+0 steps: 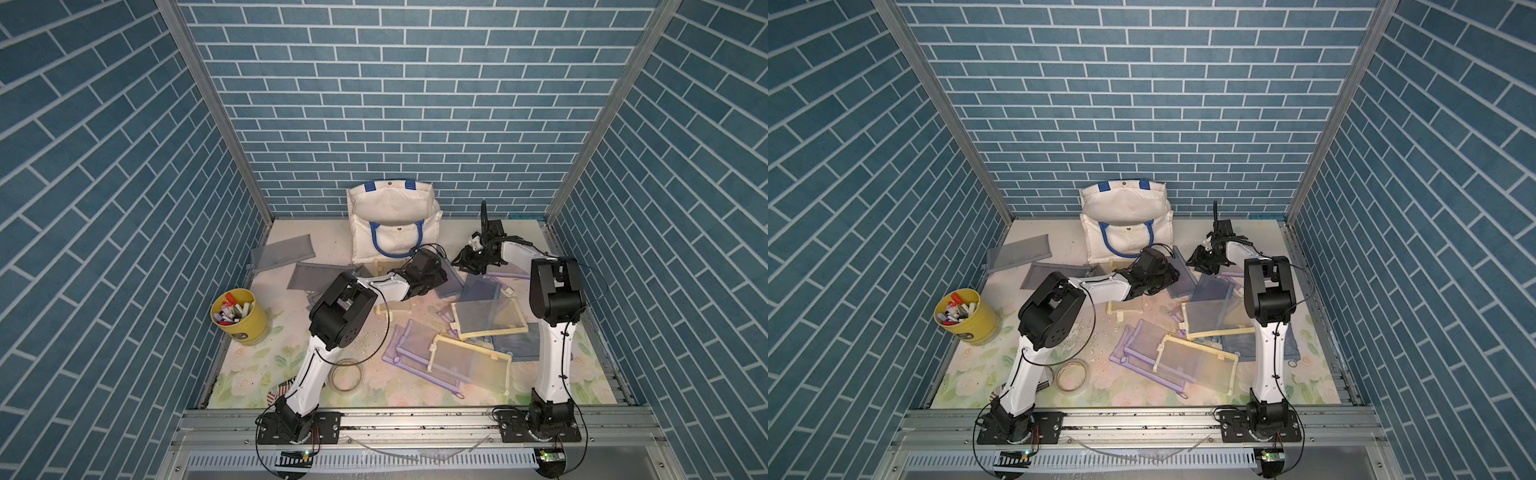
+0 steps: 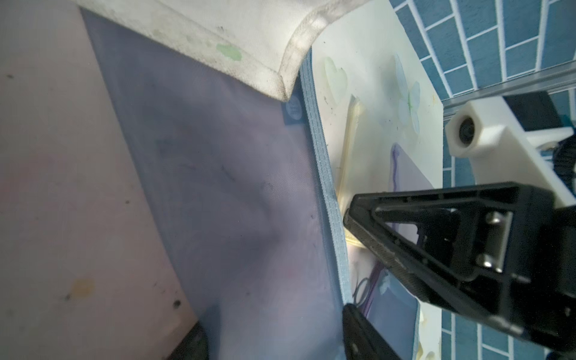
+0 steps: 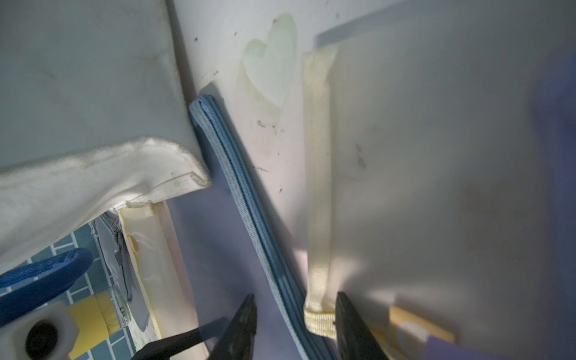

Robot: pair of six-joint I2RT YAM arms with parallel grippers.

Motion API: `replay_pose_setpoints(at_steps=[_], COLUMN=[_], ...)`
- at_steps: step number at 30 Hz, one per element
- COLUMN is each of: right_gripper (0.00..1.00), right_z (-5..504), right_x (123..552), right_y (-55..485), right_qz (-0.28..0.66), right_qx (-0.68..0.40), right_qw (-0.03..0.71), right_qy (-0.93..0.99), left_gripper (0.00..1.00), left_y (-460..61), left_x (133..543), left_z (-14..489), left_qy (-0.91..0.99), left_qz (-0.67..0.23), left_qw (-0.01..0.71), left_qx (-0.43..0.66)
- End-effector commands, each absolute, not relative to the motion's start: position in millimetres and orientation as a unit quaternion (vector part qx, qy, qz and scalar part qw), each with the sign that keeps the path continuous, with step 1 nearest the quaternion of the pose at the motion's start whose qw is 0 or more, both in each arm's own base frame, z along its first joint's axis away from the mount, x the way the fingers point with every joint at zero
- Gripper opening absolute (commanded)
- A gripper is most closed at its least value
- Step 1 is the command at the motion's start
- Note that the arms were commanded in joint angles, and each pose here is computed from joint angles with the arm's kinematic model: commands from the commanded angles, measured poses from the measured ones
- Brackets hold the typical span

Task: Put the pencil pouch into the canvas bag
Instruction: Pick up the pencil pouch from the center of the board.

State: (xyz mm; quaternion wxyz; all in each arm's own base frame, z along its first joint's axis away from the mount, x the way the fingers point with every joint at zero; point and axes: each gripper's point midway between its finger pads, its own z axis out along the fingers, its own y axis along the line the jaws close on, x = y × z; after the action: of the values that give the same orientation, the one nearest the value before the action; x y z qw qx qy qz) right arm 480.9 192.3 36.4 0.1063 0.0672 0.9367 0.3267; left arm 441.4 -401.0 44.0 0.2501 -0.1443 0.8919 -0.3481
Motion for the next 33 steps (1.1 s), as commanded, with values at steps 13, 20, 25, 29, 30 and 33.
replay_pose_setpoints(at_steps=[13, 20, 25, 29, 30, 33], right_gripper=[0.58, 0.71, 0.75, 0.75, 0.75, 0.76], right_z=[81, 144, 181, 202, 206, 212], right_x=[464, 462, 451, 438, 434, 422], right_y=[185, 178, 171, 167, 166, 160], right_qz=[0.298, 0.322, 0.356, 0.367, 0.367, 0.364], right_qx=[0.062, 0.067, 0.079, 0.074, 0.072, 0.071], right_qw=[0.114, 0.164, 0.189, 0.206, 0.21, 0.22], right_qy=[0.946, 0.93, 0.912, 0.904, 0.903, 0.903], left_gripper=[0.0, 0.0, 0.0, 0.0, 0.0, 0.0], left_y=[-415, -415, -415, -420, -422, -421], left_x=[440, 404, 381, 367, 362, 344], left_z=[91, 149, 171, 193, 202, 237], left_qy=[0.883, 0.896, 0.895, 0.884, 0.881, 0.869], left_qz=[-0.373, -0.363, -0.362, -0.377, -0.378, -0.362], left_qw=[0.268, 0.257, 0.26, 0.269, 0.274, 0.297], left_qx=[-0.098, -0.014, 0.028, 0.063, 0.082, 0.157])
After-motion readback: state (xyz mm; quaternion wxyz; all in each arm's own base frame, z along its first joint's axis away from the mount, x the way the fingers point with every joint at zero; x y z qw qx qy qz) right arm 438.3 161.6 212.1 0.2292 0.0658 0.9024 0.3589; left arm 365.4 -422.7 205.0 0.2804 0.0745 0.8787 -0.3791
